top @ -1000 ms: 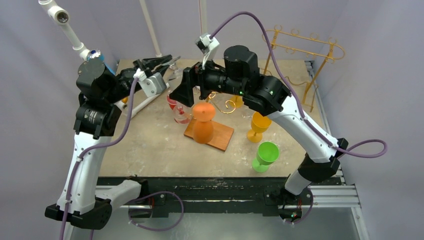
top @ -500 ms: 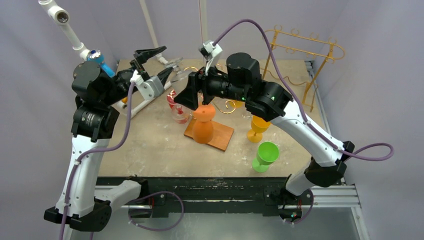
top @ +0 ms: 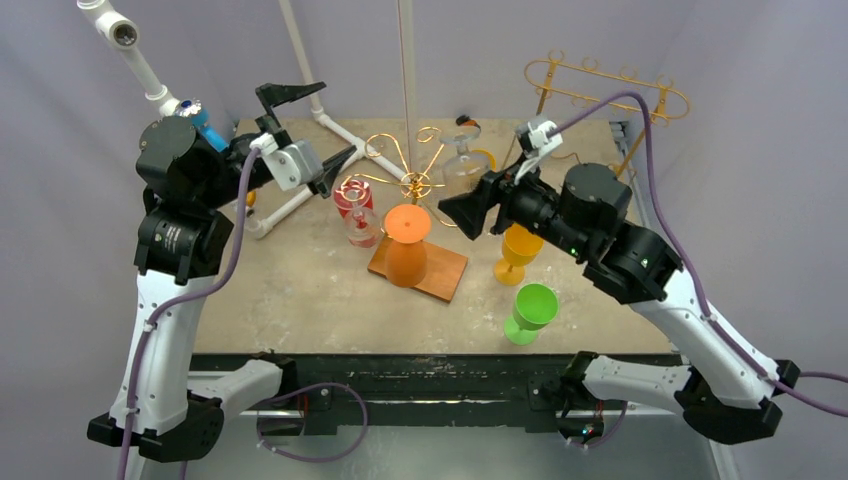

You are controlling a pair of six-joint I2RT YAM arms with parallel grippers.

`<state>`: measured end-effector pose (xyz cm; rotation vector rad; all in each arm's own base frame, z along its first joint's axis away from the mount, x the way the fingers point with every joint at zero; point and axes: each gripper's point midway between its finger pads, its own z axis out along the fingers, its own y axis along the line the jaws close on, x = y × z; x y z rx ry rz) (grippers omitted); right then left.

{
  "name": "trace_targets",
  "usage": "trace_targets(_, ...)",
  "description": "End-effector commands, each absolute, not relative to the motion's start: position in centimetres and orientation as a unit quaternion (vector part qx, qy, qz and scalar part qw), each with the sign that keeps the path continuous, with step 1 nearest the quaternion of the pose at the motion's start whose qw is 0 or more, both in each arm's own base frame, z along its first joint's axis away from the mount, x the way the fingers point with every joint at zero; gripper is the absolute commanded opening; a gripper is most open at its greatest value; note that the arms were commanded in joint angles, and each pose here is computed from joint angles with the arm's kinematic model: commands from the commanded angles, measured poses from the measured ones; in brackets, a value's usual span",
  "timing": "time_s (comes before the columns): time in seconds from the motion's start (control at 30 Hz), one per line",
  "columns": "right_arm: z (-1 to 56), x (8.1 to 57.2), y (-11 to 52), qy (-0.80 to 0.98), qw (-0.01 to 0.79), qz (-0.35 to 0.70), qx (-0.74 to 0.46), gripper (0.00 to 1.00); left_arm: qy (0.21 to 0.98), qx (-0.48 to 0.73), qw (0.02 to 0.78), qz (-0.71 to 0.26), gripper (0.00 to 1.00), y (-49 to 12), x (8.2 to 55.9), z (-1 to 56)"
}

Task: Place the wine glass upside down on the wine glass rack
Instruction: Turn the wine glass upside down at the wine rack.

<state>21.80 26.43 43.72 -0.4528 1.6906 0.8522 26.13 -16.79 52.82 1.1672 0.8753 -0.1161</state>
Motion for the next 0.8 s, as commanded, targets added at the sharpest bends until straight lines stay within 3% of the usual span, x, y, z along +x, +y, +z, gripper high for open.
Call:
trace_targets(0.0, 44.0, 21.8, 23.8, 0.695, 0.612, 0.339, -0.168, 0.19, 0.427, 0.497, 0.75, -0.088, 0.96, -16.6, 25.5, 54.5)
trace_targets(0.33, 38.0, 21.3, 20.6, 0.726, 0.606, 0.274, -0.174, 0.18, 0.466, 0.477, 0.736, -0.117, 0.95, -16.5, 25.5, 53.4)
trace_targets(0.77, 34.4, 21.5, 20.6, 0.739, 0.594, 0.258, -0.186, 0.16, 0.499, 0.476, 0.695, -0.204, 0.92, -18.3, 25.7, 50.1)
